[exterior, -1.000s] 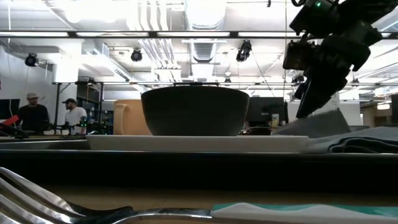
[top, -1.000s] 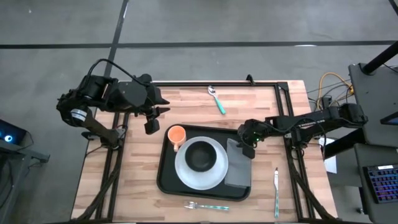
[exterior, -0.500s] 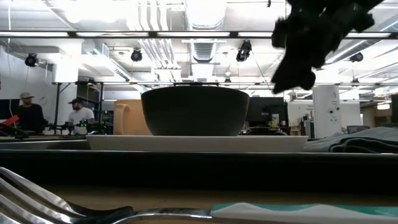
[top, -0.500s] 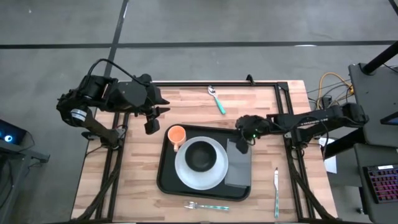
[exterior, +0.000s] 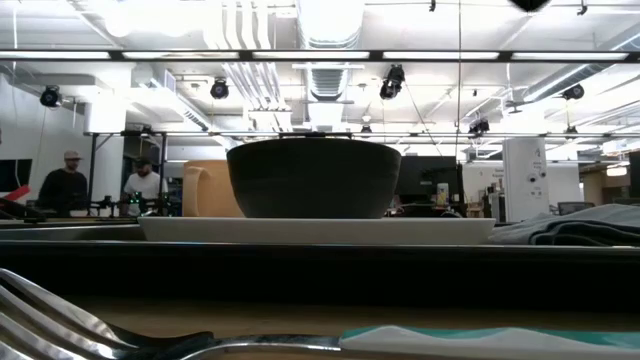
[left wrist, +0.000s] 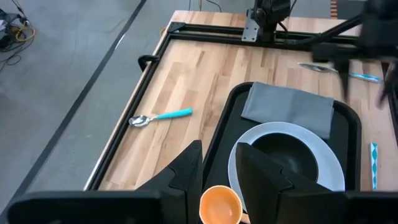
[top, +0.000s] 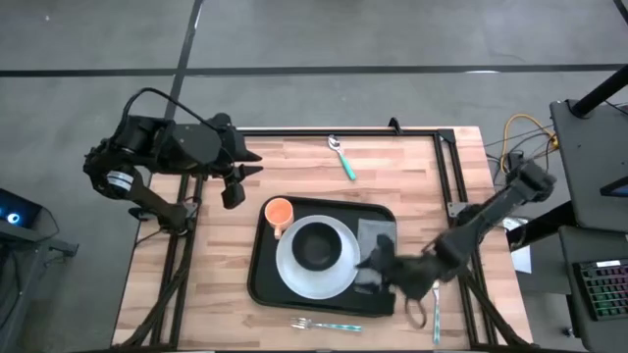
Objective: Set up tray
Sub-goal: Put the green fork on top of the gray napkin
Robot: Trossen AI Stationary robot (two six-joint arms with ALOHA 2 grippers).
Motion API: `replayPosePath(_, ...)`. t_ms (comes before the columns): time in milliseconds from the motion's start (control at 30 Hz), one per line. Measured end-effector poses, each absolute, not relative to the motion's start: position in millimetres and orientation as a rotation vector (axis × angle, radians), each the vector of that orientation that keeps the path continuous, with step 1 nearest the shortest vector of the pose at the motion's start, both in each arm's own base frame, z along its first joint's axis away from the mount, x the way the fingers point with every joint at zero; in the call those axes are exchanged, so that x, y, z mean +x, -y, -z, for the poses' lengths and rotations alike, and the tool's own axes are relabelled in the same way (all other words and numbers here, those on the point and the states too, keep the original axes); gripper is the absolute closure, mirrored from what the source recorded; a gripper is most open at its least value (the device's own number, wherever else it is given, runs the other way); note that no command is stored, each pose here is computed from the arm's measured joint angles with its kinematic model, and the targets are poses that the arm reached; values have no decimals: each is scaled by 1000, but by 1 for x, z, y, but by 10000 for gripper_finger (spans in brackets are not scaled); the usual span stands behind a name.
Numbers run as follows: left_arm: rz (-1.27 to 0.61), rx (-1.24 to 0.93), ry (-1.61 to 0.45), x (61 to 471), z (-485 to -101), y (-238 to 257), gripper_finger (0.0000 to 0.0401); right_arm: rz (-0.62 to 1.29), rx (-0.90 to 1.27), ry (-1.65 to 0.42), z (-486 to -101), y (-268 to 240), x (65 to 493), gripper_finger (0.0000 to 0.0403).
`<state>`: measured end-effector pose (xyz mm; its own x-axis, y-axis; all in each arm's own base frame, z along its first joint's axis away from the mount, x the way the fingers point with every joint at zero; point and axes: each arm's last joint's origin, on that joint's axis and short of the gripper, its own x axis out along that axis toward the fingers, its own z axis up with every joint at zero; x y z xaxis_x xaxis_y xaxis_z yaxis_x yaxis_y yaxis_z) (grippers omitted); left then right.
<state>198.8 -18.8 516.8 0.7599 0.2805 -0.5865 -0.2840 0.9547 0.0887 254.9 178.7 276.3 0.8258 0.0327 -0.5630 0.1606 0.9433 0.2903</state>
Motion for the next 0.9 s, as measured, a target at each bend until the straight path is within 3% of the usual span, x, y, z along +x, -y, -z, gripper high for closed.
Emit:
replayPosePath(133, -352, 8, -628, 198, -517, 17, 322, 86, 248, -729, -274, -213, 289, 190)
replayPosePath(300, -394, 1, -659, 190, -515, 15, 322, 11, 191, -907, -244, -252, 328, 190)
replayPosePath(567, -419, -73, -614, 131, -515, 13, 322, -55, 130, -942, -239, -274, 351, 190)
replayPosePath(900, -265, -110, -530, 92, -438, 19, 322, 1, 163, -904, -236, -271, 354, 190)
